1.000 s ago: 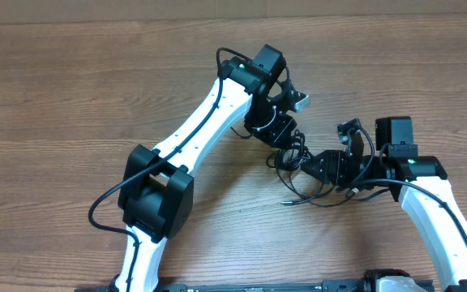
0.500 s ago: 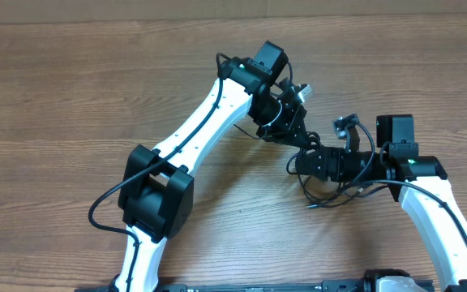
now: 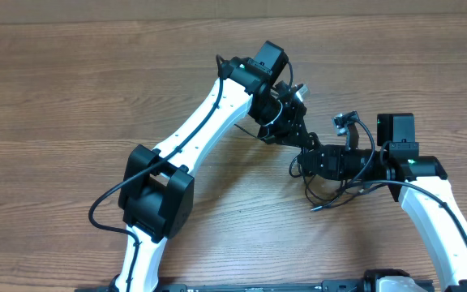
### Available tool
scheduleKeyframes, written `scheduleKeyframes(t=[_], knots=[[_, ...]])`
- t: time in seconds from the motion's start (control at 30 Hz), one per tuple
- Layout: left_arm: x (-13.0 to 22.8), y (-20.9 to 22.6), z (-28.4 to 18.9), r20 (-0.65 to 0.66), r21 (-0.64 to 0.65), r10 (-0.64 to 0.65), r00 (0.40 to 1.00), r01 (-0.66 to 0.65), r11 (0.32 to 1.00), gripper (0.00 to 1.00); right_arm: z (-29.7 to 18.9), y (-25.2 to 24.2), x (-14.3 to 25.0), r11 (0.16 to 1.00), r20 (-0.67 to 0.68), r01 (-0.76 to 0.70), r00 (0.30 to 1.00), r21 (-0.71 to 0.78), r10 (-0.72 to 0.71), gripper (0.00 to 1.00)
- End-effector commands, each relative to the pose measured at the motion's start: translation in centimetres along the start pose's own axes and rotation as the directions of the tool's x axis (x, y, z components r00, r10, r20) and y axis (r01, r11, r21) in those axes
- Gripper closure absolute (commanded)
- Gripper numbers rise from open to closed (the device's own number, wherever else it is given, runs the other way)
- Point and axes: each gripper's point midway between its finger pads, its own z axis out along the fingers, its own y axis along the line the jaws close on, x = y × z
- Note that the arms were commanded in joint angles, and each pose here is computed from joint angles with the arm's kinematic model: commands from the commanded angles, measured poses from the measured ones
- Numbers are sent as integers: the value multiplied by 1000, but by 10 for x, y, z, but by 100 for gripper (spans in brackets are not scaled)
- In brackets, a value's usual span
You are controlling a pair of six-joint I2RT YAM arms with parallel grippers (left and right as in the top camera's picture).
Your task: Untangle cables
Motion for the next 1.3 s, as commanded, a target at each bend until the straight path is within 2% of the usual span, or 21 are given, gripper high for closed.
scheduleKeyframes(t=[0.0, 0.13, 0.27, 0.37, 0.5, 0.57, 0.6, 0.7, 0.9, 0.97, 1.13, 1.27], knots=[[1, -18, -3, -16, 69, -25, 1000, 26, 997, 96, -4, 2, -5, 1000, 16, 22, 1000, 12, -23, 76], [2, -20, -3, -23, 81, -46, 999, 47, 996, 96, -4, -5, -6, 998, 17, 18, 1000, 53, -19, 80], [-1, -25, -3, -16, 103, -23, 1000, 25, 994, 96, -4, -5, -5, 998, 16, 17, 1000, 56, -18, 96], [-5, -19, -3, 7, 68, -20, 1000, 19, 998, 95, -4, -6, -4, 998, 12, 12, 1000, 56, -13, 96], [-13, 1, -6, 55, -32, 29, 998, -28, 999, 56, -4, -6, -3, 998, 7, 5, 1000, 60, -5, 96], [-17, 14, -11, 78, -87, 23, 997, -16, 996, 42, -4, -12, -1, 996, 4, -4, 1000, 92, 4, 96], [-19, 21, -15, 88, -108, 19, 996, -9, 994, 40, -4, -14, 0, 994, 2, -7, 1000, 107, 7, 96], [-25, 36, -29, 106, -140, 41, 994, -26, 990, 39, -5, -22, 1, 989, 0, -23, 1000, 148, 23, 96], [-16, 50, -40, 60, -156, 97, 993, -87, 984, 45, -5, -17, -3, 993, 12, -9, 1000, 121, 8, 96], [-13, 44, -36, 40, -131, 144, 989, -137, 982, 45, -4, -9, -6, 997, 20, 7, 1000, 76, -8, 96], [1, 11, -25, -2, 31, 320, 947, -320, 947, 46, -4, -3, -10, 999, 33, 17, 999, 42, -19, 96], [6, 5, -20, -15, 46, 367, 930, -366, 929, 47, -4, -3, -10, 999, 34, 1, 999, 42, -2, 96]])
